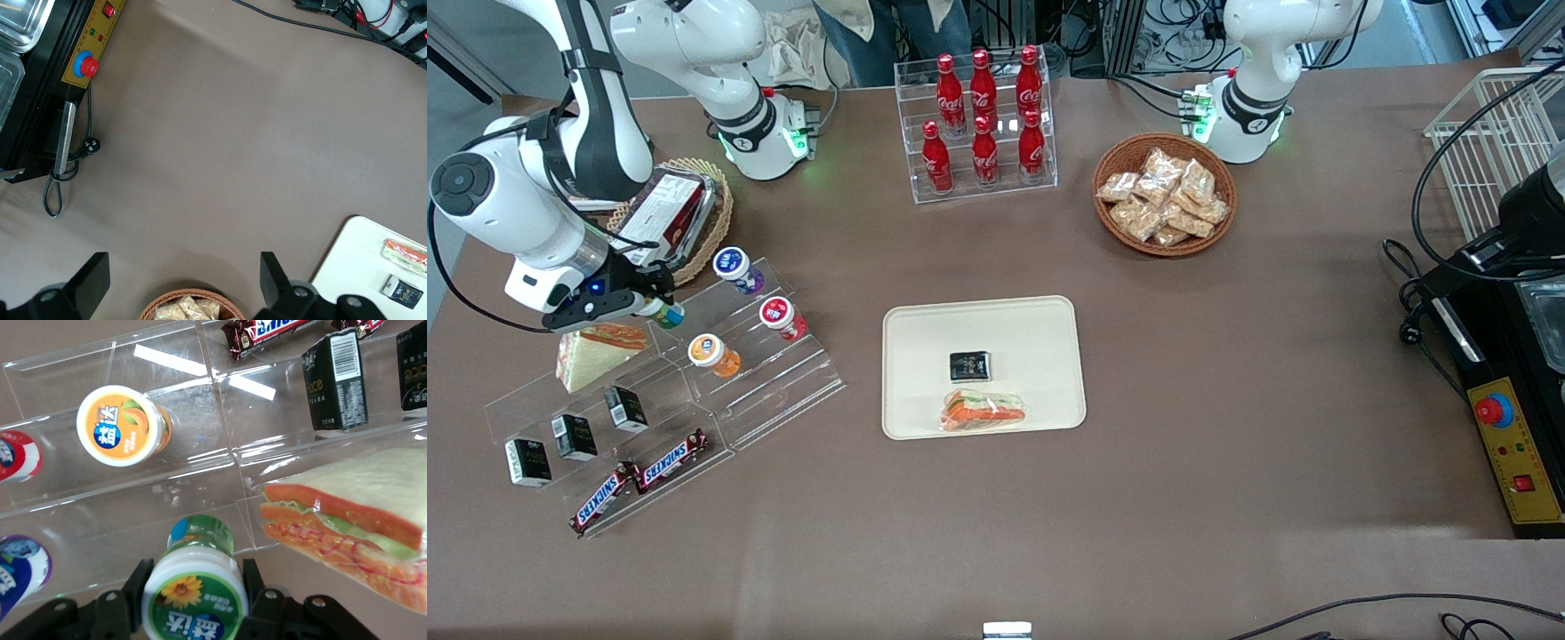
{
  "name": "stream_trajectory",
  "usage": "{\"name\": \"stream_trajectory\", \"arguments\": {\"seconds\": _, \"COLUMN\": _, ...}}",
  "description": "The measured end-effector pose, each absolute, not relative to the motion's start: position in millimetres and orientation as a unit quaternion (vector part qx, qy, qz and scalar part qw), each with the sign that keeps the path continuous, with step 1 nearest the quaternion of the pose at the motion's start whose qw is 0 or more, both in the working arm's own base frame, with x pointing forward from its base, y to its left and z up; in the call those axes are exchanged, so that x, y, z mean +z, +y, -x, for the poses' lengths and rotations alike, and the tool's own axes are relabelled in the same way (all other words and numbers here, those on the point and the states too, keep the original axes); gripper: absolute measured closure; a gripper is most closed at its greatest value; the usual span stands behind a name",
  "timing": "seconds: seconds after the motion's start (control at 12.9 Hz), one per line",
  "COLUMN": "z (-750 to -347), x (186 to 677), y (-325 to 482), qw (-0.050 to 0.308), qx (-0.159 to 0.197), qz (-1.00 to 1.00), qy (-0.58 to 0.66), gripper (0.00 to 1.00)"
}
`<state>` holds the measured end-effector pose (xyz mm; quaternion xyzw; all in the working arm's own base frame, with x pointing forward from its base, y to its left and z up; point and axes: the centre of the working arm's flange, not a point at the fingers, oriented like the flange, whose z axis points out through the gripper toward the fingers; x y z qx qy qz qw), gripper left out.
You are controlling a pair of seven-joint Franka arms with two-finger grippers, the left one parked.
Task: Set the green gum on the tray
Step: 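Lift the green gum bottle and carry it toward the cream tray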
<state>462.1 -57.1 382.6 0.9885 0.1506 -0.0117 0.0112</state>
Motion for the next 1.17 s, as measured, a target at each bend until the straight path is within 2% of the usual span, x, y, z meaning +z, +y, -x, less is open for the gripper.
{"name": "stream_trajectory", "arguments": {"seconds": 0.23, "z": -470.2, "x": 430.6, "y": -49.5, "qw": 0.009, "qx": -0.024, "qz": -0.987, "qy": 0.157, "gripper": 0.41}}
{"name": "stream_trajectory", "arguments": {"seconds": 0.54, "z": -484.7, "x": 486.8, "y": 4.9, "qw": -0.011, "qx": -0.007, "qz": -0.991, "qy": 0.133, "gripper": 0.41}}
{"name": "stream_trajectory", "arguments": {"seconds": 0.78, "z": -481.2, "x": 497.1, "y": 87.0, "qw": -0.003, "qx": -0.001, "qz": -0.996, "qy": 0.091, "gripper": 0.41}}
{"name": "stream_trajectory", "arguments": {"seconds": 1.17, "z": -461.1, "x": 478.3, "y": 237.8, "qw": -0.01, "qx": -0.017, "qz": -1.0, "qy": -0.013, "gripper": 0.41}}
